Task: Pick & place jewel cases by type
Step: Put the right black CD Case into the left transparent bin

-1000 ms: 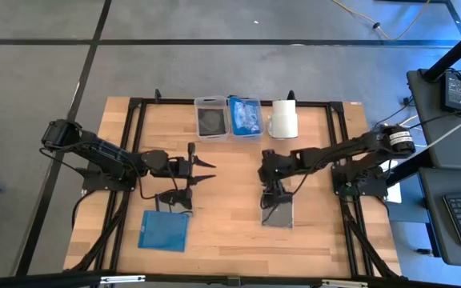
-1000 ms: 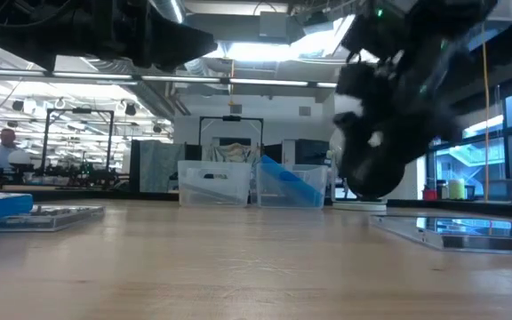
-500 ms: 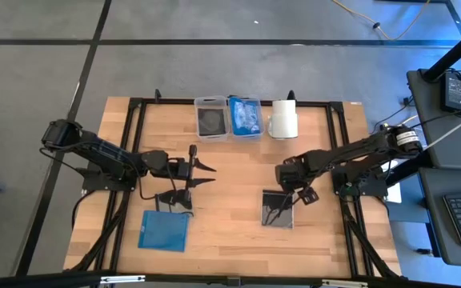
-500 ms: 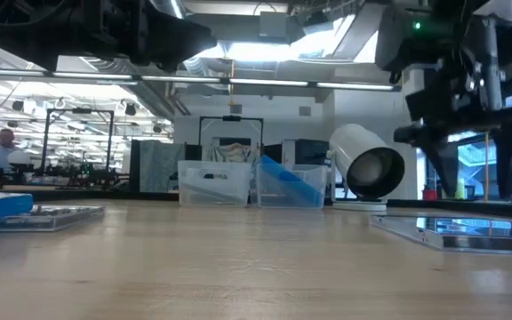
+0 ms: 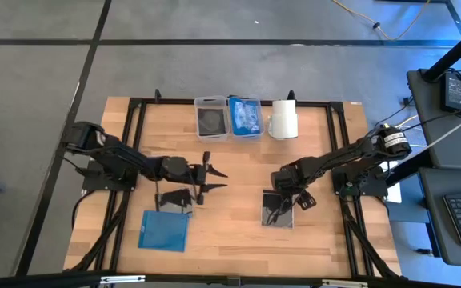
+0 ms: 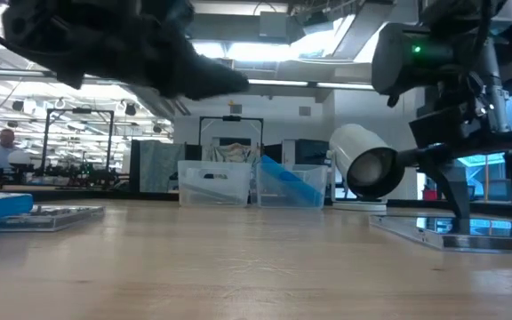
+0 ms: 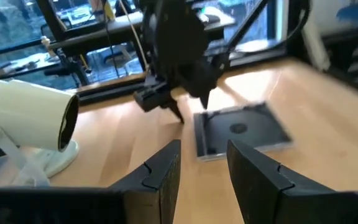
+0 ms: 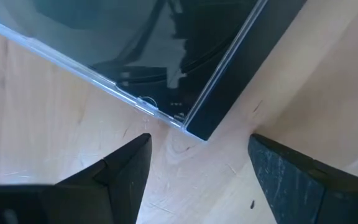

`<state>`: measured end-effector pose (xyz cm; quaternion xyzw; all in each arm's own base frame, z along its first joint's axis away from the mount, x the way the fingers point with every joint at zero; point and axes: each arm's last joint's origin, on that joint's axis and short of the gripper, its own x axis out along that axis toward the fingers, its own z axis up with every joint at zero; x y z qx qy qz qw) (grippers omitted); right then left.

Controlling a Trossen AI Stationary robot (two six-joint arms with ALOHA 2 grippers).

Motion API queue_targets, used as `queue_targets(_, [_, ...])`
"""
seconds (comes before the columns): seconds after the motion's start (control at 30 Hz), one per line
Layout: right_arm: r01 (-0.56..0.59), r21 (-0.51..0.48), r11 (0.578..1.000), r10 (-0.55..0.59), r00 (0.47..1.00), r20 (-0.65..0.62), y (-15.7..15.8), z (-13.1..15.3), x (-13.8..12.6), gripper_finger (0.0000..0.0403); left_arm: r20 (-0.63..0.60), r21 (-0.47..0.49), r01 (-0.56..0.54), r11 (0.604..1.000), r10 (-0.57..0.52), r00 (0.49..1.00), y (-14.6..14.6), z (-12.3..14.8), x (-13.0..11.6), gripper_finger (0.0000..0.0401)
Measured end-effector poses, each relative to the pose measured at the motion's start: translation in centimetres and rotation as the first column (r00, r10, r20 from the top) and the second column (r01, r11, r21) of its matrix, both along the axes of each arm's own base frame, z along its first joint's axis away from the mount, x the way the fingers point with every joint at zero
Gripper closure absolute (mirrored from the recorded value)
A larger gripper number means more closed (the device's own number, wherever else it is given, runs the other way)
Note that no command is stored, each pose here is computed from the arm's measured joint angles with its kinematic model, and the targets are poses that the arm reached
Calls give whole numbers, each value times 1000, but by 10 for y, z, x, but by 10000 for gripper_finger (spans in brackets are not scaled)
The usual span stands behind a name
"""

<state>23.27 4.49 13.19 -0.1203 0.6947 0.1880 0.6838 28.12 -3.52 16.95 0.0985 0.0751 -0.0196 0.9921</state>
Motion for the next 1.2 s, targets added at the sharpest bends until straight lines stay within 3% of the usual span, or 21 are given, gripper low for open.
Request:
queue_targets(0.17, [47, -49, 998, -47, 999, 14, 3, -2, 1, 130, -69, 119, 24, 993, -16, 997, -4, -19, 28, 274])
queue_targets(0.7, [205, -44, 978, -204, 978, 38, 3, -3, 4, 130, -224, 147, 163, 976, -128, 966, -51, -41, 100, 274])
queue_targets(0.93, [236, -36, 971, -234, 971, 59, 3, -3, 7, 130, -298, 224, 201, 954, -129, 946, -54, -47, 130, 274])
queue_targets(1.2, [240, -15, 971, -237, 966, 106, 4, -3, 11, 130, -420, 279, 235, 931, -102, 902, -46, -50, 140, 274])
